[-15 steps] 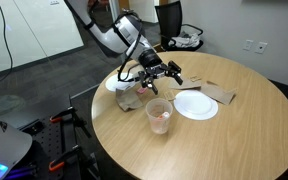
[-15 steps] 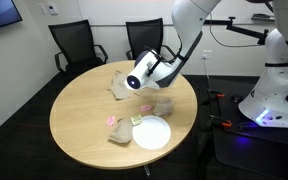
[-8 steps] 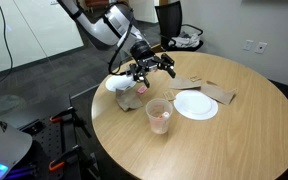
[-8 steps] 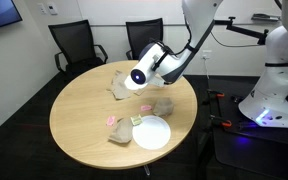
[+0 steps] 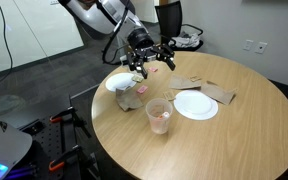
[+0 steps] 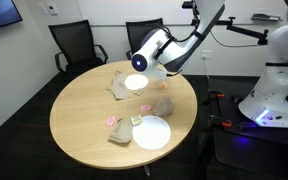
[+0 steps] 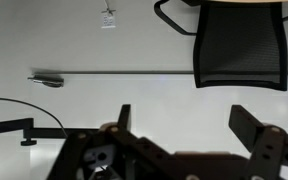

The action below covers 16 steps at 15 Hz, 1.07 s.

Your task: Put the marker in the cup

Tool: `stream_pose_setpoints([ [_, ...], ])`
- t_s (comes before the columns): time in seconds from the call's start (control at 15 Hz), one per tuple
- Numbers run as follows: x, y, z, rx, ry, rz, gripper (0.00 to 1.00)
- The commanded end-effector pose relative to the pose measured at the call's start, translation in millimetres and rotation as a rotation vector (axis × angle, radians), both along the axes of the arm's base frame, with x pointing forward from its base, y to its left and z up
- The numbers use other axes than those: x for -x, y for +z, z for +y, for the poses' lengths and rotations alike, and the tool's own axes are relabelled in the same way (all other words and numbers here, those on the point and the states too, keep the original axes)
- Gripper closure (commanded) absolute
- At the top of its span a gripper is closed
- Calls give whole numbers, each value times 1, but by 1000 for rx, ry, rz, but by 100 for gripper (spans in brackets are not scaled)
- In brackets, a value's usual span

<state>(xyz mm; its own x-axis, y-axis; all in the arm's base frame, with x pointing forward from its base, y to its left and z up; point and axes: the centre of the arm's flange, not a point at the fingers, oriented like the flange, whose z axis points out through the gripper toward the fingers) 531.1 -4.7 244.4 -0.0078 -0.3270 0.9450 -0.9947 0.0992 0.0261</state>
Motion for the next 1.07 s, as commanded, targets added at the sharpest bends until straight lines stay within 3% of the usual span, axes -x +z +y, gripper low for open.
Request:
stream_pose_setpoints([
  [0.0, 10, 24, -4, -24, -3, 16, 0],
  [0.6, 6, 50, -4, -33, 27, -22, 0],
  [0.67, -4, 34, -1, -19, 10, -27, 0],
  [1.0, -4, 31, 0, -19, 10, -22, 0],
])
